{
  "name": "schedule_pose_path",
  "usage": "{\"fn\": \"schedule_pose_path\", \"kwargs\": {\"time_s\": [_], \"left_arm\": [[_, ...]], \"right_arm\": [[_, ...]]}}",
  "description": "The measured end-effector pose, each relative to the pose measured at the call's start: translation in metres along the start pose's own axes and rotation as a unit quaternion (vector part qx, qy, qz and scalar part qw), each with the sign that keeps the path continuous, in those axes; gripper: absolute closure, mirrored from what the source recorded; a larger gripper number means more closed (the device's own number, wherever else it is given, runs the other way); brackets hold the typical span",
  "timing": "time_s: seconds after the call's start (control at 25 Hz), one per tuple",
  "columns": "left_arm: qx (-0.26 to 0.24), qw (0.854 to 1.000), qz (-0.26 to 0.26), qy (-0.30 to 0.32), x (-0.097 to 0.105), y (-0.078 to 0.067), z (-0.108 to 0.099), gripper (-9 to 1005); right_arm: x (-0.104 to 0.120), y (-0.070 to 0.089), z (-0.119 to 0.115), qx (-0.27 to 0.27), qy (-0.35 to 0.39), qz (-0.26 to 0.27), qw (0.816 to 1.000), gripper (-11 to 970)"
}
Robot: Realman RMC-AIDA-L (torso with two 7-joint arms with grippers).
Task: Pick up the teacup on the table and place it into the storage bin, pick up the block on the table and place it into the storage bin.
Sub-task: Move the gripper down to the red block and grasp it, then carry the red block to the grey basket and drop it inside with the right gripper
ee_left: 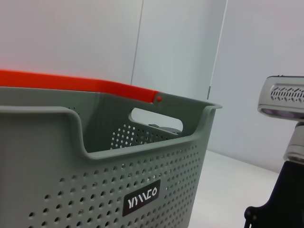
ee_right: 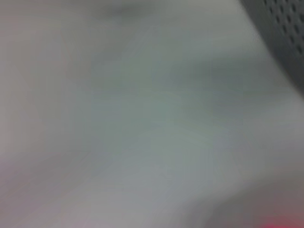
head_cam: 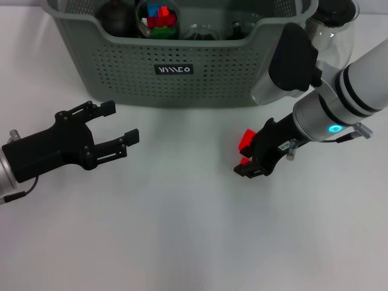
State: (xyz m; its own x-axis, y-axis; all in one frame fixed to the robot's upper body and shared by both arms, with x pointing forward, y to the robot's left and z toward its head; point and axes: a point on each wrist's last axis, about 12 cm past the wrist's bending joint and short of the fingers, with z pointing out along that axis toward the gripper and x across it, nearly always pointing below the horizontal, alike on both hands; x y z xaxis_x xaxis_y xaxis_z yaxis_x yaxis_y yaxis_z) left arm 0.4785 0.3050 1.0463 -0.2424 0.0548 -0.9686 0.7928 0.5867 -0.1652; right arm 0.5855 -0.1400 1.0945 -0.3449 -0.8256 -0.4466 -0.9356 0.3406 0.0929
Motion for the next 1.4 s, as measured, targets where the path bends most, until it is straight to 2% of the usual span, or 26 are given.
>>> {"fn": "schedule_pose_path", "kwargs": {"time_s": [0.44, 0.72, 0.88, 1.04, 1.16, 1.32, 1.4], "left_arm": [[0.004, 1.0, 0.0, -0.002, 0.0, -0.001, 0.0, 171], [0.004, 1.0, 0.0, -0.002, 0.0, -0.001, 0.0, 171], [0.004, 1.0, 0.0, -0.002, 0.0, -0.001, 0.0, 171], [0.003, 1.0, -0.001, -0.002, 0.0, -0.001, 0.0, 171], [0.002, 1.0, -0.001, -0.002, 0.0, -0.001, -0.001, 171], [0.001, 1.0, 0.0, -0.002, -0.001, 0.0, 0.0, 171], [0.002, 1.0, 0.001, -0.002, -0.001, 0.0, 0.001, 171]], "right_arm": [[0.003, -0.001, 0.003, 0.003, 0.0, 0.023, 1.0, 535], [0.005, -0.002, 0.003, -0.001, 0.006, 0.035, 0.999, 715], [0.004, -0.005, -0.009, -0.003, -0.014, 0.05, 0.999, 782], [-0.001, -0.004, -0.048, -0.023, -0.076, 0.051, 0.996, 781], [-0.005, 0.003, -0.094, -0.05, -0.175, 0.032, 0.983, 781], [-0.017, 0.01, -0.154, -0.035, -0.329, -0.007, 0.944, 781], [-0.032, 0.008, -0.169, -0.005, -0.374, -0.011, 0.927, 781]]}}
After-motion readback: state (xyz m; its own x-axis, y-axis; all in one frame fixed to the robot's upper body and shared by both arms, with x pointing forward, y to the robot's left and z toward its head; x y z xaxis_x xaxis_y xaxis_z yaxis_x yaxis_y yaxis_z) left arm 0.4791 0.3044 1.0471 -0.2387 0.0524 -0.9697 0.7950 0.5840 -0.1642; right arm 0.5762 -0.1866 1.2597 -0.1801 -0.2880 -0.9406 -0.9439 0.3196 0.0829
